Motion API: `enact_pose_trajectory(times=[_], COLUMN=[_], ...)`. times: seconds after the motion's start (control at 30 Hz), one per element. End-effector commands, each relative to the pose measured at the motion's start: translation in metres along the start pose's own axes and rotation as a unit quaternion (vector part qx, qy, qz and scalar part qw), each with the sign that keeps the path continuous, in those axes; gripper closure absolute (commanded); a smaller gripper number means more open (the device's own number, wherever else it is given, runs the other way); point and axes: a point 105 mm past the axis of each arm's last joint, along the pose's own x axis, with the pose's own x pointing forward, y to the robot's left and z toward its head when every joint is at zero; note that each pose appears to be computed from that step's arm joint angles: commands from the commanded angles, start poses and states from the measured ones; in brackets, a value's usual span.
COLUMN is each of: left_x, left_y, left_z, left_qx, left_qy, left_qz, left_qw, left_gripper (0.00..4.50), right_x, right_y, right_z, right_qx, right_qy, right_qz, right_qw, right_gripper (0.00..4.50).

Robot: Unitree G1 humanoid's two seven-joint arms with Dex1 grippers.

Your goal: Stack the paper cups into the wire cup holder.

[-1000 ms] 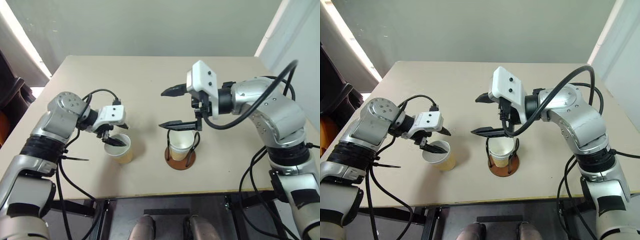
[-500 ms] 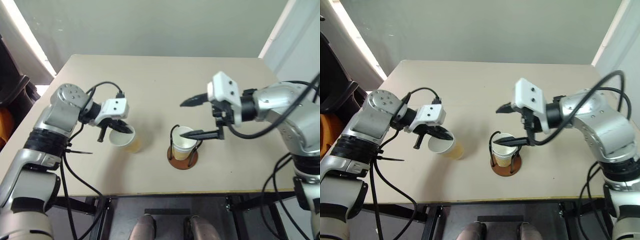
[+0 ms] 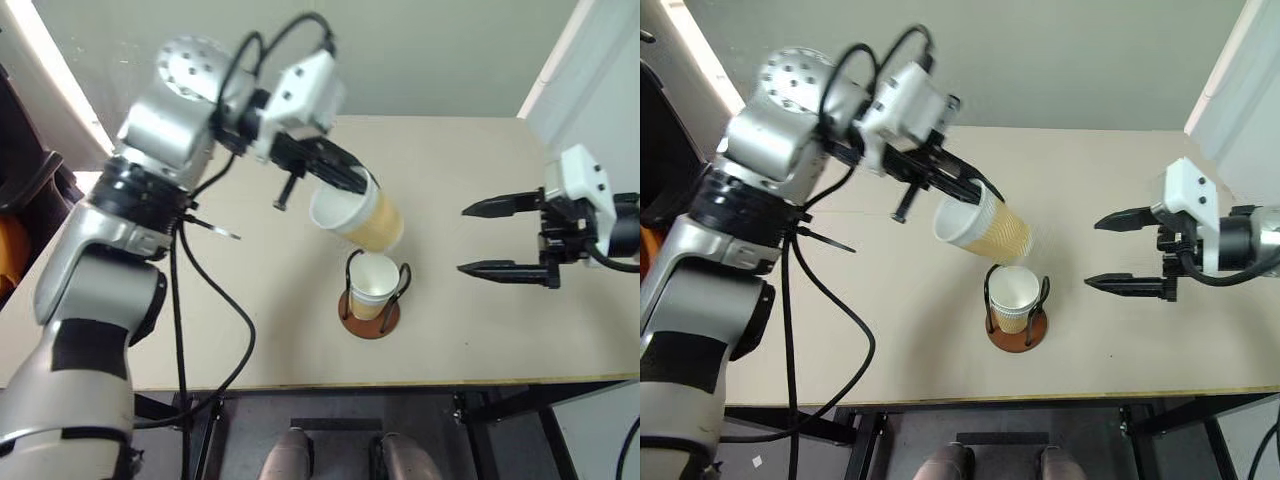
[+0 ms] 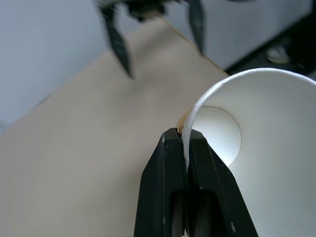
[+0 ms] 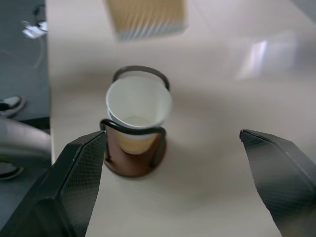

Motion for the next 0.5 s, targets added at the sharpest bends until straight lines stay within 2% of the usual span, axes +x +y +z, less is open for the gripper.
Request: enact_pose_trajectory(times=[0.03, 0.5], left_x=[0.008, 0.041], left_y=[0.001, 0.0], left_z=[0.008, -0.018], left_qx=[0.048, 0.086], left_qy=[0.014, 0.08], left_qz=[-0.043, -0.113], left_qw=[0.998, 0.987], left_gripper=[4.49, 4.49], right_x=[-0.008, -0.012], right_y=[0.004, 0.017], right_z=[0.012, 0.01], right_qx=[-0.028, -0.018], right_qy=[-0.007, -0.001], right_qz=[-0.018, -0.046], right_qw=[0.999, 0.999], right_gripper=[0.01, 0.01])
